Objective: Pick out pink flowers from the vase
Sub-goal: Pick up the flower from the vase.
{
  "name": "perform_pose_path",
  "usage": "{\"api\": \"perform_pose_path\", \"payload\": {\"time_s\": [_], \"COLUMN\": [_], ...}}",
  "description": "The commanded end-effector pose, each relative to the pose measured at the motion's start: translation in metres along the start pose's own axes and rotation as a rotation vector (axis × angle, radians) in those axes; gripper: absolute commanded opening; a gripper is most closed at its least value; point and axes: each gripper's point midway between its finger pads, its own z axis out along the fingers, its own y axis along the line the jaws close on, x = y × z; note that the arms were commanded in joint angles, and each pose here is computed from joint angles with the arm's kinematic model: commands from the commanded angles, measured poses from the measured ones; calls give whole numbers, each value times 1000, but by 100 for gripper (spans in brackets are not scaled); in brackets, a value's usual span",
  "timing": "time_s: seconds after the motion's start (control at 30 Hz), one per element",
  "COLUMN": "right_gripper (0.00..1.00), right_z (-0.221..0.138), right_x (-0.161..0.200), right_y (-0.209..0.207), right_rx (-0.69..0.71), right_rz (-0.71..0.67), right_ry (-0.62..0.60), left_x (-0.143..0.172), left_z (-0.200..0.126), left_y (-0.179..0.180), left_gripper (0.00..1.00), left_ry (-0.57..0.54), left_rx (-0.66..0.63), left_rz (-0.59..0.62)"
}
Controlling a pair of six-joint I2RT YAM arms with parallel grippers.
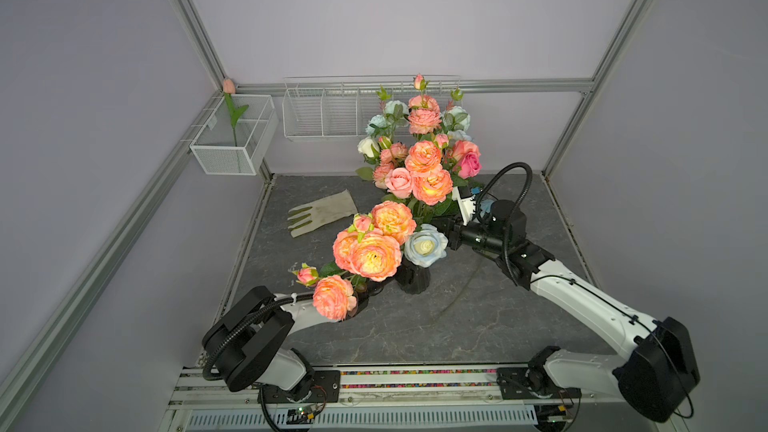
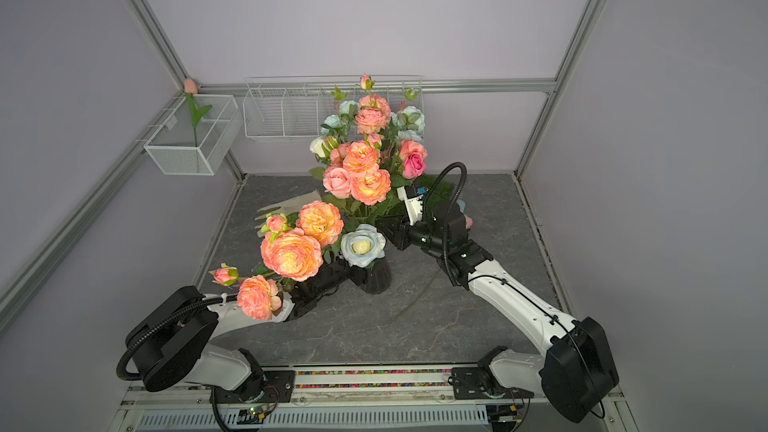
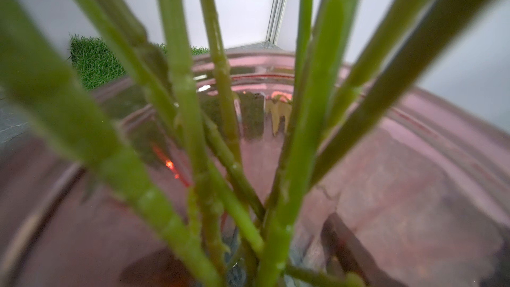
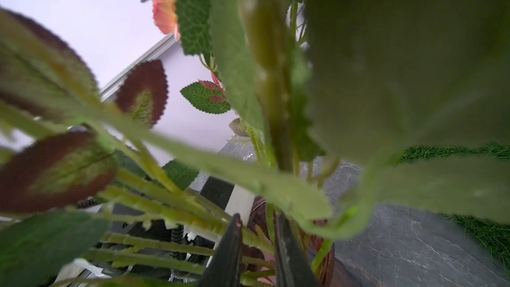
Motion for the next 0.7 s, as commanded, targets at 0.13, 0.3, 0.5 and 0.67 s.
{"api": "perform_pose_path", "payload": {"time_s": [0.13,0.3,0.5,0.67], "right_gripper": [23,22,22,23], "right_z": [5,3,5,-7], "right_x": [-6,-3,-3,6], "right_y": [-7,-14,-9,-8], "right_rx": [23,44,10,25], "right_rz": [-14,-2,1,-10], "right_ry": [-18,-15,-4,6], "left_x": [70,74,73,71], "left_z": [-6,-7,-6,-6], "left_y": [5,5,5,5], "left_gripper": [0,0,0,0], "left_ry": [234,245,243,237], "left_rx": [-8,-8,-6,-6], "left_rz": [-51,-51,-54,-49]}}
